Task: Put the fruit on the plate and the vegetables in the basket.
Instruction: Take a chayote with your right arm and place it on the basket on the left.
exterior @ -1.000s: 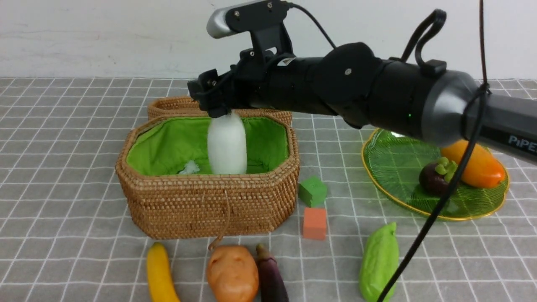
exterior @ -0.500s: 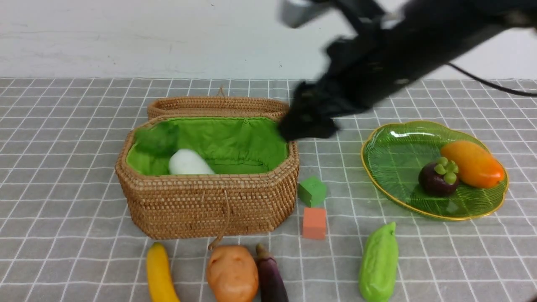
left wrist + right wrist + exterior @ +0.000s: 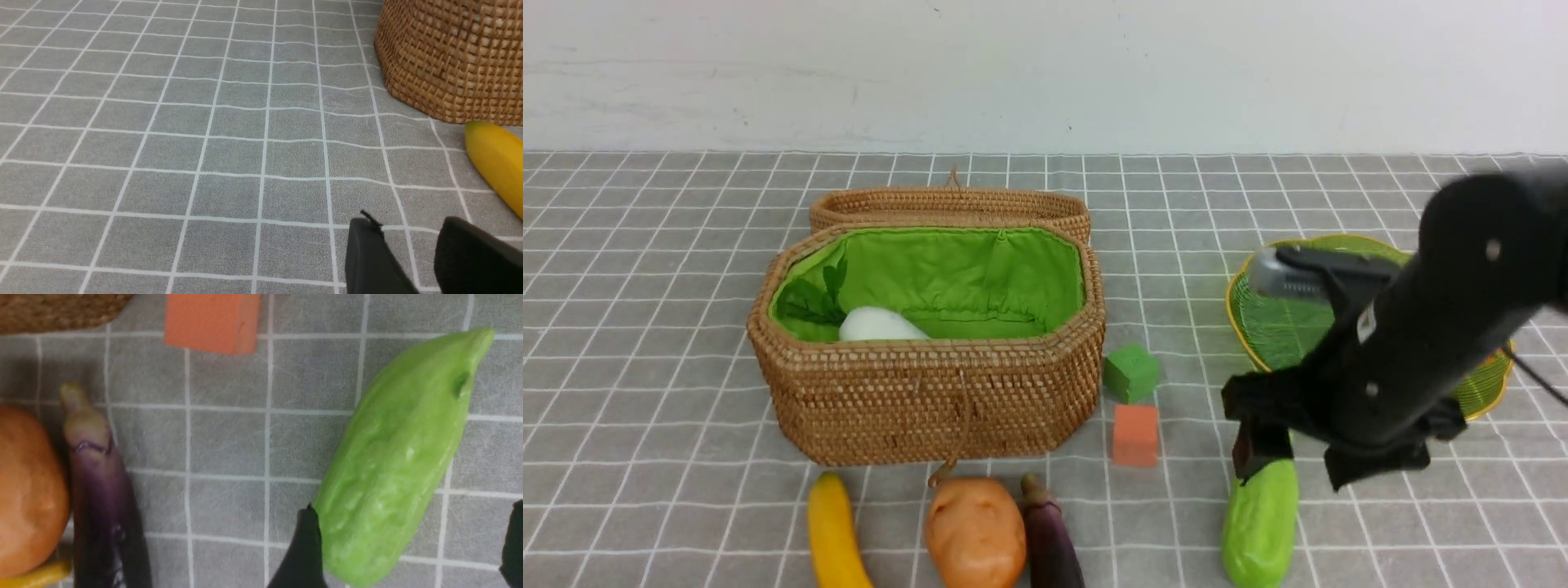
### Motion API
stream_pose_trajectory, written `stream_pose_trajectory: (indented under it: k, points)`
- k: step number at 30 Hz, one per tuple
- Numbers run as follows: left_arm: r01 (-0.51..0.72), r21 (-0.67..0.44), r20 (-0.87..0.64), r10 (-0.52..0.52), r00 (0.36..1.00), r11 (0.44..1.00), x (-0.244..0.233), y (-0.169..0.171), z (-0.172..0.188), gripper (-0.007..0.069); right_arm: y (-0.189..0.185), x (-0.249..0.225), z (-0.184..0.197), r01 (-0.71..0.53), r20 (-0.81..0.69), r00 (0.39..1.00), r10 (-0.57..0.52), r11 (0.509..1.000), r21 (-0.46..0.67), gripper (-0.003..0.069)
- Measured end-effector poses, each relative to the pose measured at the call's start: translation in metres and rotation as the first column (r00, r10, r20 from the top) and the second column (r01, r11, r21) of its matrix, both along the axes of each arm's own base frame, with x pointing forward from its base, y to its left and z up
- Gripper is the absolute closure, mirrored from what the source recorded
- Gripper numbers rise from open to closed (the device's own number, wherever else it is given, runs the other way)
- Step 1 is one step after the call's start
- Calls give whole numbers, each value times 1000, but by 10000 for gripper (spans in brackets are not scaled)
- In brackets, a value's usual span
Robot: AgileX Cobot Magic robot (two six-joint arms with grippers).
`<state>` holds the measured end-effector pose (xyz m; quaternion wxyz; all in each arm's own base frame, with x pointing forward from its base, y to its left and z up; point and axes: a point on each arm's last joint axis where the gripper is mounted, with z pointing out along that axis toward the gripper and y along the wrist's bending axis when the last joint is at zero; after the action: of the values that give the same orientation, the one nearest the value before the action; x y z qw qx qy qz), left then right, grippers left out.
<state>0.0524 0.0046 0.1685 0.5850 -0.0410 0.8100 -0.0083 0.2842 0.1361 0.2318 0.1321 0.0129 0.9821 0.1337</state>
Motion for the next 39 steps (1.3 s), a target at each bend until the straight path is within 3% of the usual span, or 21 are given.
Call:
stream_pose_trajectory:
  k: [7, 10, 12, 13, 18, 23, 26, 28, 29, 30, 31, 32, 34, 38, 39]
  points:
    - [0, 0, 0, 0, 1000, 1000, 0, 0, 0, 386, 0, 6, -48, 38, -50, 998, -40, 999, -35, 89]
    - [0, 1, 0, 0, 1000, 1000, 0, 0, 0, 386, 1, 7, -65, 12, -102, 995, -19, 997, -70, 156]
    - [0, 2, 0, 0, 1000, 1000, 0, 0, 0, 386, 0, 6, -70, -40, -125, 992, 29, 995, -87, 252]
    - [0, 2, 0, 0, 1000, 1000, 0, 0, 0, 386, 1, 5, -68, -72, -137, 989, 59, 993, -90, 251]
    - [0, 2, 0, 0, 1000, 1000, 0, 0, 0, 386, 3, 11, -40, -140, -108, 985, 132, 987, -73, 249]
    - [0, 2, 0, 0, 1000, 1000, 0, 0, 0, 386, 13, 31, 30, -186, 91, 978, 187, 982, -19, 249]
    - [0, 2, 0, 0, 1000, 1000, 0, 0, 0, 386, 31, 48, 99, -261, 355, 908, 224, 963, 60, 249]
    - [0, 2, 0, 0, 1000, 1000, 0, 0, 0, 386, 47, 50, 126, -358, 486, 825, 289, 932, 52, 249]
    - [0, 2, 0, 0, 1000, 1000, 0, 0, 0, 386, 48, 51, 129, -365, 499, 815, 294, 930, 49, 249]
    - [0, 2, 0, 0, 1000, 1000, 0, 0, 0, 386, 67, 51, 146, -457, 589, 724, 360, 890, 18, 249]
    - [0, 2, 0, 0, 1000, 1000, 0, 0, 0, 386, 70, 52, 148, -472, 603, 704, 374, 882, 4, 249]
    - [0, 2, 0, 0, 1000, 1000, 0, 0, 0, 386, 91, 53, 155, -532, 656, 630, 416, 846, -25, 249]
    - [0, 2, 0, 0, 1000, 1000, 0, 0, 0, 386, 112, 59, 151, -565, 688, 579, 438, 823, -49, 249]
    - [0, 2, 0, 0, 1000, 1000, 0, 0, 0, 386, 142, 77, 116, -576, 680, 567, 465, 814, -76, 249]
    - [0, 2, 0, 0, 1000, 1000, 0, 0, 0, 386, 150, 86, 92, -584, 641, 582, 500, 806, -99, 249]
